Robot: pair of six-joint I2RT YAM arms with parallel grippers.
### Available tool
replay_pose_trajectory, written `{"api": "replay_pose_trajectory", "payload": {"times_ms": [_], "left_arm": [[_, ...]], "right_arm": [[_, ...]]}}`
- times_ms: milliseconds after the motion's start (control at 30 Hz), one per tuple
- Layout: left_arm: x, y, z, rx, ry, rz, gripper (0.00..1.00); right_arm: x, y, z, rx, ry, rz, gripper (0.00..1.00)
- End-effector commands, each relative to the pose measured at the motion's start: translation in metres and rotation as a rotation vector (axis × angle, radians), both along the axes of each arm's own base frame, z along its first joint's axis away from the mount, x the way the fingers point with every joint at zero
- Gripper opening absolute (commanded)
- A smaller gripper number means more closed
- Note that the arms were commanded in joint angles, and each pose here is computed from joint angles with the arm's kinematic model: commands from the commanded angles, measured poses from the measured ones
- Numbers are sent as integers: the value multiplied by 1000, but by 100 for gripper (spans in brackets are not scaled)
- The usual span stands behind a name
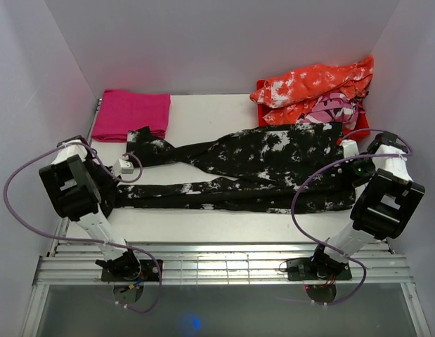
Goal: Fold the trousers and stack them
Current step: Flatten the trousers out
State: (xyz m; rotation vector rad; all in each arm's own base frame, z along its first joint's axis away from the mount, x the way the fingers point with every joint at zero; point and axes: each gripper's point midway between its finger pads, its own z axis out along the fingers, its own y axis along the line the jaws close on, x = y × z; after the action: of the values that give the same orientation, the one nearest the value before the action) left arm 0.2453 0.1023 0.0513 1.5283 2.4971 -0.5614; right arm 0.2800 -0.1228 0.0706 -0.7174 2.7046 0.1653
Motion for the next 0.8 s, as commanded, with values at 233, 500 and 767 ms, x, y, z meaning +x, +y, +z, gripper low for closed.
{"api": "replay_pose_trajectory", "payload": {"times_ms": [233,500,767], "left_arm": [[136,18,31,-106,-104,328,76],[59,56,51,-21,-293,505,98],[27,37,12,-17,-243,503,98]], "right_arm": [[40,-27,18,-65,-63,-45,63],[-8,-32,77,-220,-122,18,82],[-72,39,25,-129,-16,285,67]]}}
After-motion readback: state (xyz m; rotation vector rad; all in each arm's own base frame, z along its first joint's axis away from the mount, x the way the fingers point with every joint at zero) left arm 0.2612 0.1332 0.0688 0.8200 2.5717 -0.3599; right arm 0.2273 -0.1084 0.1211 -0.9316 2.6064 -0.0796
